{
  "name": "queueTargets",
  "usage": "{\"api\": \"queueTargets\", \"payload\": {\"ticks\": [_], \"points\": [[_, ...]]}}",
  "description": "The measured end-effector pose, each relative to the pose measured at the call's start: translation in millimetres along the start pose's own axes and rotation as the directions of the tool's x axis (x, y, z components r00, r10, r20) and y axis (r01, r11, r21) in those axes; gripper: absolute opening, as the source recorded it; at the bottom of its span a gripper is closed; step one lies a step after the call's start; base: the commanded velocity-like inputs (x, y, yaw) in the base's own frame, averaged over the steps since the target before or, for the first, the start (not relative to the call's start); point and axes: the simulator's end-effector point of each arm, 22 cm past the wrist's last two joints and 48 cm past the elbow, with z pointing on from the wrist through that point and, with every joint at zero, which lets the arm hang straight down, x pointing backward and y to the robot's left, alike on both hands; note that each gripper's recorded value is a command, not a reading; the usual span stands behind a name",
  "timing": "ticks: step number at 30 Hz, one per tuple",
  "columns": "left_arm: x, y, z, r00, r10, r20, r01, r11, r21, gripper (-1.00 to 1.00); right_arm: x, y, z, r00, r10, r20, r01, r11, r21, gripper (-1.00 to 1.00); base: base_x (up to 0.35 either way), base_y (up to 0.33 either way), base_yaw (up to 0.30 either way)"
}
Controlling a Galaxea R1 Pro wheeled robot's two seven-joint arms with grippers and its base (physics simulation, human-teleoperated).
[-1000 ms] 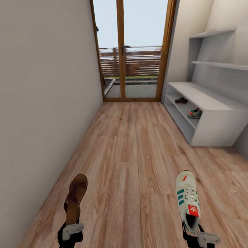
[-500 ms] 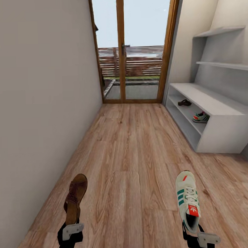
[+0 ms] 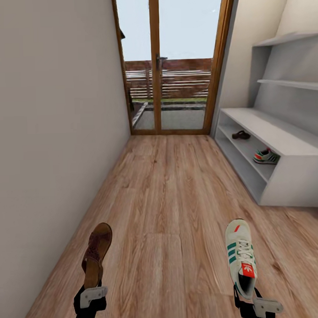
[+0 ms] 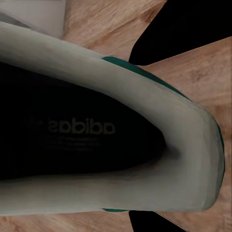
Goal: Pick up the two gym shoes and the two sandals from the corridor floor and place them onto the hallstand (shoe rack) in the corridor, making sure they are on the rack and not on the floor. Arrange them so the two gym shoes are next to each other and the two sandals are next to each other.
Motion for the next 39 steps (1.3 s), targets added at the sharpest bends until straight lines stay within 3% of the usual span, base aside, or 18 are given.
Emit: {"api": "queueTargets", "payload": {"ticks": [39], "points": [[-1.7, 8.7, 0.9, 1.0, -0.002, 0.004, 0.002, 1.0, -0.019, -1.0, -0.2, 0.0, 0.2, 1.0, 0.0, 0.0, 0.0, 1.0, 0.0, -1.0, 0.339, 0.0, 0.0]]}}
